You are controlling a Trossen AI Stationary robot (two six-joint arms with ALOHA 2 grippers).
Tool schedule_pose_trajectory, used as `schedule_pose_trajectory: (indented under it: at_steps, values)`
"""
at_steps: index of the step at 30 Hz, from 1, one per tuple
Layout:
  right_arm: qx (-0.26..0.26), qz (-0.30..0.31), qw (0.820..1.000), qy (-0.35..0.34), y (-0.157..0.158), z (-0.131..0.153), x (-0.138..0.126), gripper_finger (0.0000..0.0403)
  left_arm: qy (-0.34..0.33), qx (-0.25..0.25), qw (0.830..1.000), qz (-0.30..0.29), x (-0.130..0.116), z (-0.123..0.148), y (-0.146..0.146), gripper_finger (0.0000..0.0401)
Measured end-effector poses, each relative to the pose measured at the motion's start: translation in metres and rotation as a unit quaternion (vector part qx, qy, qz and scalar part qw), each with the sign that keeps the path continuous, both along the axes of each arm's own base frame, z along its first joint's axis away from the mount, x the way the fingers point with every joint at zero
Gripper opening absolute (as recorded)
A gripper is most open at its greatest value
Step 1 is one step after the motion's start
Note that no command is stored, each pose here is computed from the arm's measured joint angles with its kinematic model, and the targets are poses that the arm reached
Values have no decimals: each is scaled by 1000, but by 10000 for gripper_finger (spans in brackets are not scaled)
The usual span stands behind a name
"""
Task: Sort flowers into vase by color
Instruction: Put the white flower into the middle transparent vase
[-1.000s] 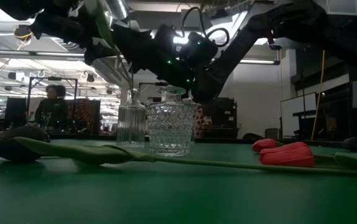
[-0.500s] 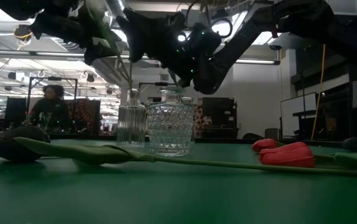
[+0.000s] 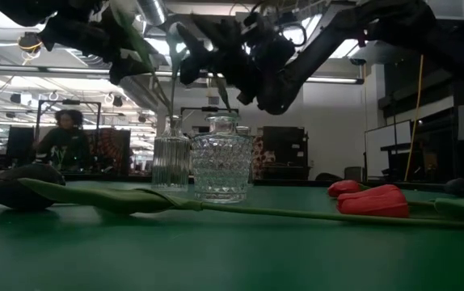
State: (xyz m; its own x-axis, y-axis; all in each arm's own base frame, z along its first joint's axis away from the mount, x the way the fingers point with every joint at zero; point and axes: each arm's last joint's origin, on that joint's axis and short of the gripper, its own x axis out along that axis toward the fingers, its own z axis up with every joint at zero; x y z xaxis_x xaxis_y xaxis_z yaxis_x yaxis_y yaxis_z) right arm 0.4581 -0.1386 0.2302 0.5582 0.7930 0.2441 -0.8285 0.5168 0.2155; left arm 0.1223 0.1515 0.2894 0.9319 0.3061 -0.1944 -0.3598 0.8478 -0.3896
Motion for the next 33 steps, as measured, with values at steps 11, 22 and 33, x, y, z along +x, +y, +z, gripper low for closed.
schedule_pose_trajectory:
  at_steps: [11,22,33]
  values:
    - [-15,-20,999,-42,-12,59,-24,135,-4,7,1000,0,-1,32,-2,249]
    - [-36,-38,982,-181,16,185,-94,135,-62,80,995,5,-9,131,-24,249]
    - [-137,-252,921,-265,52,360,-212,135,-118,88,988,44,-17,168,-35,249]
